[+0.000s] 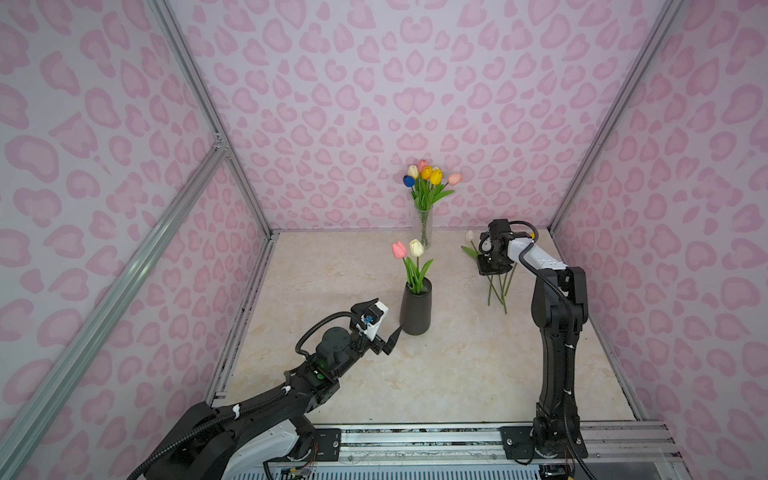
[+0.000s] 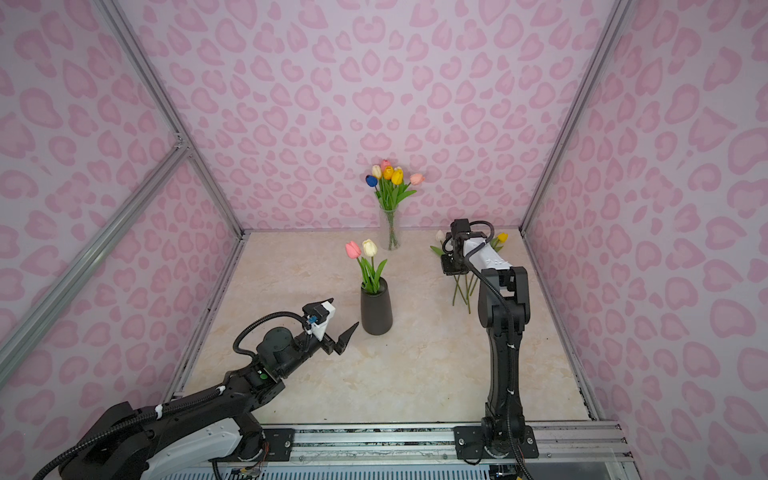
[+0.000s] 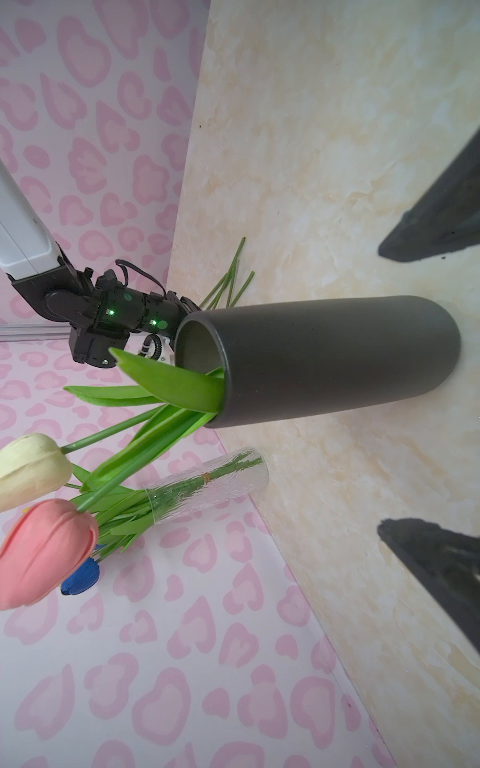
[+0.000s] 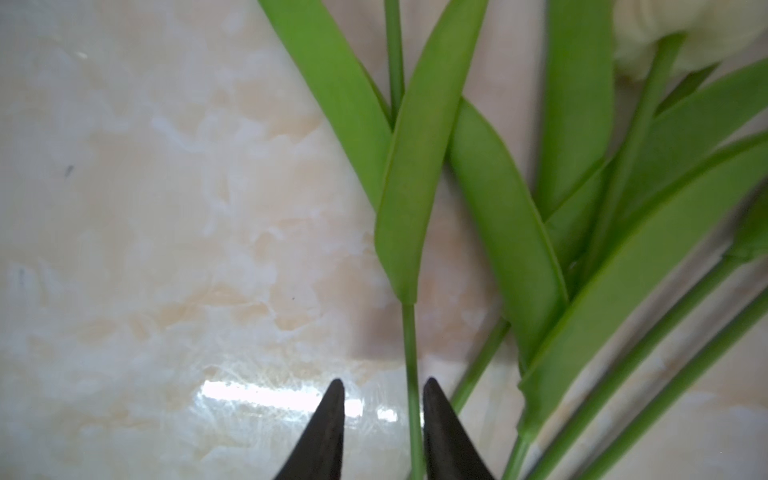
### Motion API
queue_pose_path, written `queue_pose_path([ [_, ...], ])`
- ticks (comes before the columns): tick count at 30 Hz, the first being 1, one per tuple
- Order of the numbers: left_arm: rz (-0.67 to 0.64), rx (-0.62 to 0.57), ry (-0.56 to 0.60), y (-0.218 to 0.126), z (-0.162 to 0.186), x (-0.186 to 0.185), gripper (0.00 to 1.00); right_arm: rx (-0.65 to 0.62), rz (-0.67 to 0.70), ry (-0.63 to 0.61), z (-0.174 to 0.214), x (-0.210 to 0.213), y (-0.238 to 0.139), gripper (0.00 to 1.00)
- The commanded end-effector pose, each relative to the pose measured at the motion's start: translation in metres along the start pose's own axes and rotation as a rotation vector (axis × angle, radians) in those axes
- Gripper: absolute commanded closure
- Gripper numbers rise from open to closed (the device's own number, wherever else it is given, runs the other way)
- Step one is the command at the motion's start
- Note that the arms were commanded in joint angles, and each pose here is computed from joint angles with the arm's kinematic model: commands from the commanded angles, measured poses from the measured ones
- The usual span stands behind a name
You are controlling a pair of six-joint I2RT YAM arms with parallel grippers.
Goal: Arrange the flowers into the vase
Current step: 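Move the right gripper down to another loose tulip stem and grasp it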
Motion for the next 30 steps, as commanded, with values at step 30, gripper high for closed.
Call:
queue_pose_path([
  [30,0.01,-0.024,0.014,0.001,-0.01,-0.001,0.03,-0.254,0.089,0.006,0.013,0.01,-0.037,1.0],
])
Point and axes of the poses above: each gripper's point midway between its finger pads, its own y axis out along the fingers, its own x axis along the line the jaws close on, z = x × y, the point moved 9 cm from there along -y, back along the fingers, and after that the axes turned 14 degrees about -y, right-handed, at the moved point
